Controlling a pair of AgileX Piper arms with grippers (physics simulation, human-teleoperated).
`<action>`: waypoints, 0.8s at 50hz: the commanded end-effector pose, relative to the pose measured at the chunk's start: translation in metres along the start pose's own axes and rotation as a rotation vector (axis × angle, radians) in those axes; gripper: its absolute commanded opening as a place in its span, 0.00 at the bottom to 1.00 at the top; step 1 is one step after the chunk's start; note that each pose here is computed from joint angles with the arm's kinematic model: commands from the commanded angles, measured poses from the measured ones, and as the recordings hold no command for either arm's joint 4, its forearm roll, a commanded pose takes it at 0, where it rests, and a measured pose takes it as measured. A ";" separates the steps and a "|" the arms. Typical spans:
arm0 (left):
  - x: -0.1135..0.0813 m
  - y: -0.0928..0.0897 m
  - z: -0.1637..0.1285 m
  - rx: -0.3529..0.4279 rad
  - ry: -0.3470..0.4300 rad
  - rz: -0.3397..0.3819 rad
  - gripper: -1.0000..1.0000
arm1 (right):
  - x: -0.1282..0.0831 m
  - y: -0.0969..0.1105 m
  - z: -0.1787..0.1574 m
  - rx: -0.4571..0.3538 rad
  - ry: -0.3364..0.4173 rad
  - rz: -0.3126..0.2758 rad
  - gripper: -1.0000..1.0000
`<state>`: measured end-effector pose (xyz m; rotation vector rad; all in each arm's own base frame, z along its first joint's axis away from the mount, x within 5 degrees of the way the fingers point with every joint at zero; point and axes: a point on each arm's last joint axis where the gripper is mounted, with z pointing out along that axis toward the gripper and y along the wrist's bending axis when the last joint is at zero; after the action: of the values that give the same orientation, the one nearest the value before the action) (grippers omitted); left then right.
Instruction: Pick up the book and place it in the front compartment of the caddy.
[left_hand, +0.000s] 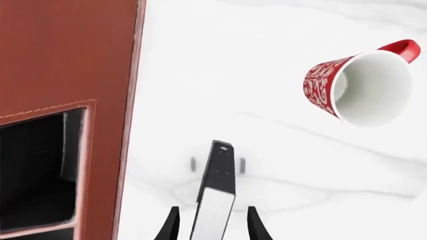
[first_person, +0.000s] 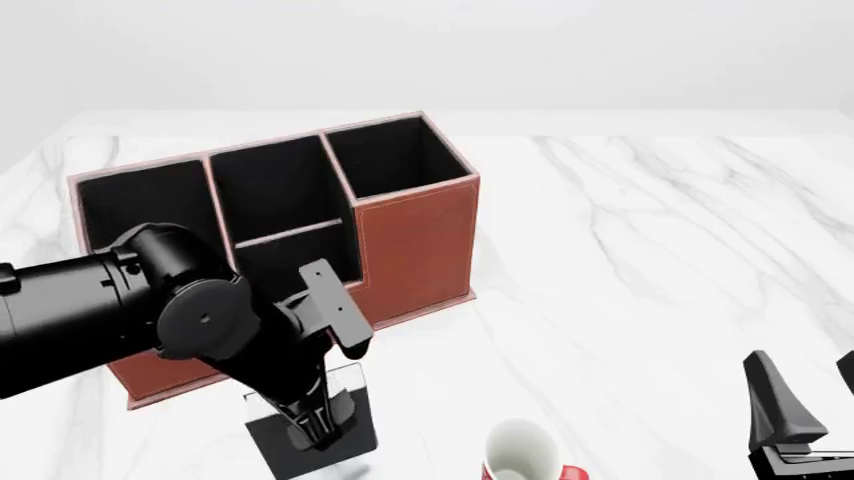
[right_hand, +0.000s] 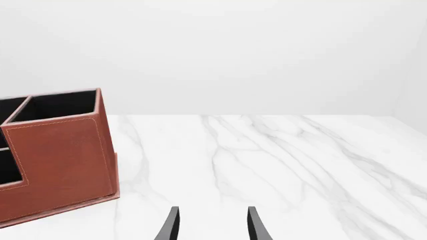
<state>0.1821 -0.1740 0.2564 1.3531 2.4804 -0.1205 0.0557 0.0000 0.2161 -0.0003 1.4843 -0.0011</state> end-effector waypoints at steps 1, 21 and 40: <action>0.000 -0.011 0.007 0.014 0.001 -0.002 1.00 | 0.000 0.000 0.000 0.000 0.000 0.000 1.00; 0.000 0.009 -0.002 -0.002 0.031 0.048 0.00 | 0.000 0.000 0.000 0.000 0.000 0.000 1.00; -0.011 0.053 -0.062 -0.045 0.044 0.180 0.00 | 0.000 0.000 0.000 0.000 0.000 0.000 1.00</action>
<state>0.2080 -0.1504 0.2938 1.4941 2.4288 -0.0320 0.0557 0.0000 0.2161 -0.0003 1.4843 -0.0011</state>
